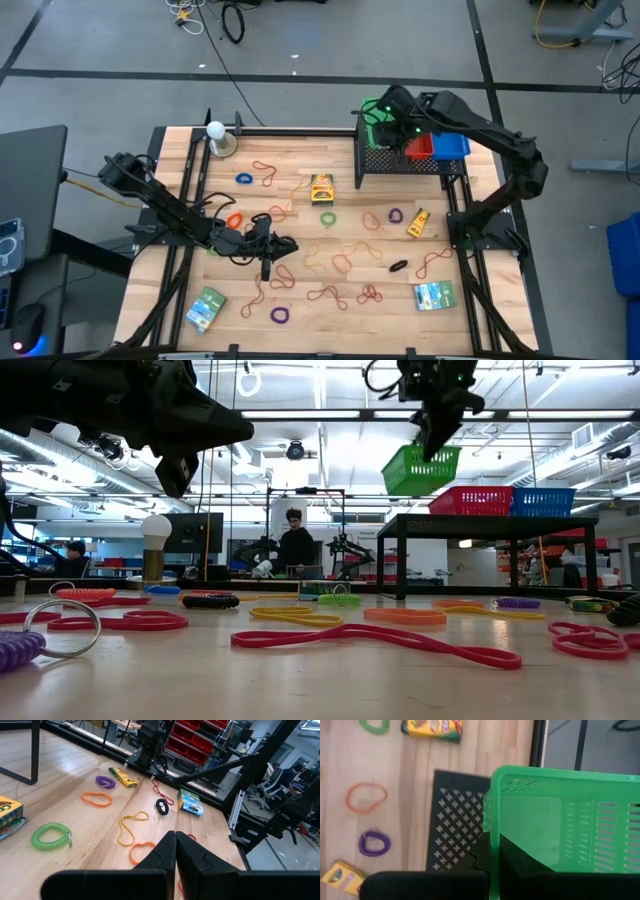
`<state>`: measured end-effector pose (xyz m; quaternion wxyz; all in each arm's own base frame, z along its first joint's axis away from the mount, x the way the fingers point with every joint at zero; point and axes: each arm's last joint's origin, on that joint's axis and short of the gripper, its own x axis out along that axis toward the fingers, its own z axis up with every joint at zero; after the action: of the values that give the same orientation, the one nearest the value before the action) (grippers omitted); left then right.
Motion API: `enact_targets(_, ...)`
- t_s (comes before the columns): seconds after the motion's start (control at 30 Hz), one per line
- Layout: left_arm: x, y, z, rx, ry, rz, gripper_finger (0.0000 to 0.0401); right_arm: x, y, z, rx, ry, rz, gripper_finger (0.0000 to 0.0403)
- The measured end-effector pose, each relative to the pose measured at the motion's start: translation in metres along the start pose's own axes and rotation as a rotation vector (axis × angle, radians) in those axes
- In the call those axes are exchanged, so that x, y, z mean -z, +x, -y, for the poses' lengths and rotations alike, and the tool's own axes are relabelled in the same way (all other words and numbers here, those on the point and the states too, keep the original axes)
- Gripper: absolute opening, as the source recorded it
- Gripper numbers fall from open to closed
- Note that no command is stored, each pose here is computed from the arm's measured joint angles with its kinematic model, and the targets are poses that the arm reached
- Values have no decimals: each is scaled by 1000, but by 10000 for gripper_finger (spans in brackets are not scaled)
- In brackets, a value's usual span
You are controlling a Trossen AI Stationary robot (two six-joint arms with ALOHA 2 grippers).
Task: Pick & Place Office Desk Supplies
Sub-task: Put the green bin on the shelf
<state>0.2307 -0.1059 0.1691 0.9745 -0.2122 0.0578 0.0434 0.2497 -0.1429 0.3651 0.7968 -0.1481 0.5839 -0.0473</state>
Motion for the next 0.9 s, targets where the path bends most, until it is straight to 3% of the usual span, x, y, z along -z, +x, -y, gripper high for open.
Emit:
enact_targets(0.47, 0, 0, 0, 0, 0, 0, 14, -9, 12, 5, -7, 75, 133, 11)
enact_targets(0.9, 0, 0, 0, 0, 0, 0, 14, -15, 38, 8, -37, 95, 55, 11)
